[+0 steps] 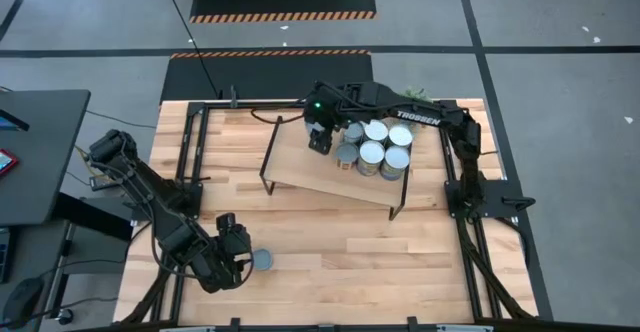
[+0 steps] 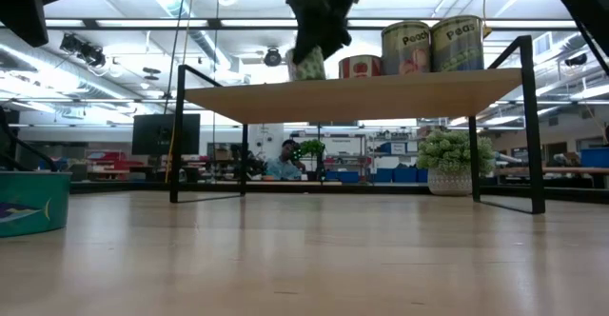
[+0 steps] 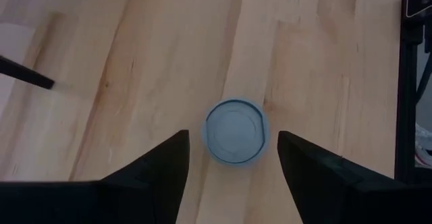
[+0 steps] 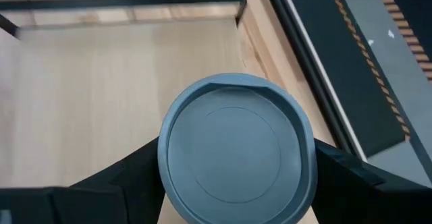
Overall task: Pick and place cans onto a shelf
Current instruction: Put the canned green peas on the shelf
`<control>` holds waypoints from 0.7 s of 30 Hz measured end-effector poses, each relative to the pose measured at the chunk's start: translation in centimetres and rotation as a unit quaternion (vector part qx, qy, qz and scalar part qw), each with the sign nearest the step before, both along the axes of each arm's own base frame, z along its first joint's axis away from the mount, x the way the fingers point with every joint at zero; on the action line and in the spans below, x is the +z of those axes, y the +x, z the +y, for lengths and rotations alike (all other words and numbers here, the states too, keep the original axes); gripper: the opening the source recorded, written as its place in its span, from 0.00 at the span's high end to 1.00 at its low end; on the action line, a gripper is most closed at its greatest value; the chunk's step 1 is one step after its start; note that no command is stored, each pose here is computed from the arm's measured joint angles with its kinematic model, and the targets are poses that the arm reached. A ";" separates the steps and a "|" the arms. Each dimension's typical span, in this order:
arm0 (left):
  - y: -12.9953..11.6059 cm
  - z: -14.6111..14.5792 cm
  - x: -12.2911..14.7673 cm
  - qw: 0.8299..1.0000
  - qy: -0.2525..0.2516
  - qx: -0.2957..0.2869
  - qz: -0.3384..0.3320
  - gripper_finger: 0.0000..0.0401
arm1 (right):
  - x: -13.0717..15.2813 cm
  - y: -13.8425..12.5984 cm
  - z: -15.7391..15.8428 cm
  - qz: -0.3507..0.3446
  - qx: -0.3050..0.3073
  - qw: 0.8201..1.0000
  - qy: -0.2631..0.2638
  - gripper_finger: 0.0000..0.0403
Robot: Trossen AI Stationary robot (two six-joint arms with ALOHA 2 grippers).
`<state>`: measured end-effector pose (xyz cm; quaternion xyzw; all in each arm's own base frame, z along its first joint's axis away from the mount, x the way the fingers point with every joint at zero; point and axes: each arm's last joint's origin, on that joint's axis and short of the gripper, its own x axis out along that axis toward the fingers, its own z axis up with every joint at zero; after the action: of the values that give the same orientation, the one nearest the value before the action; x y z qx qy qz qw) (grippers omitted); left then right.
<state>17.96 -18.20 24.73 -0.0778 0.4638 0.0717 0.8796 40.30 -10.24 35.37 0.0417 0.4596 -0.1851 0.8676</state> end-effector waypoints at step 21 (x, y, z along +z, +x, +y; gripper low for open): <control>0.0 0.0 0.0 1.000 0.002 0.002 -0.002 0.42 | -3.3 -1.0 -1.4 0.085 -0.003 0.996 0.015 0.19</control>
<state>17.97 -18.18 24.71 -0.0770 0.4615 0.0742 0.8807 39.31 -11.64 32.05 0.0402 0.5347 -0.1832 0.8239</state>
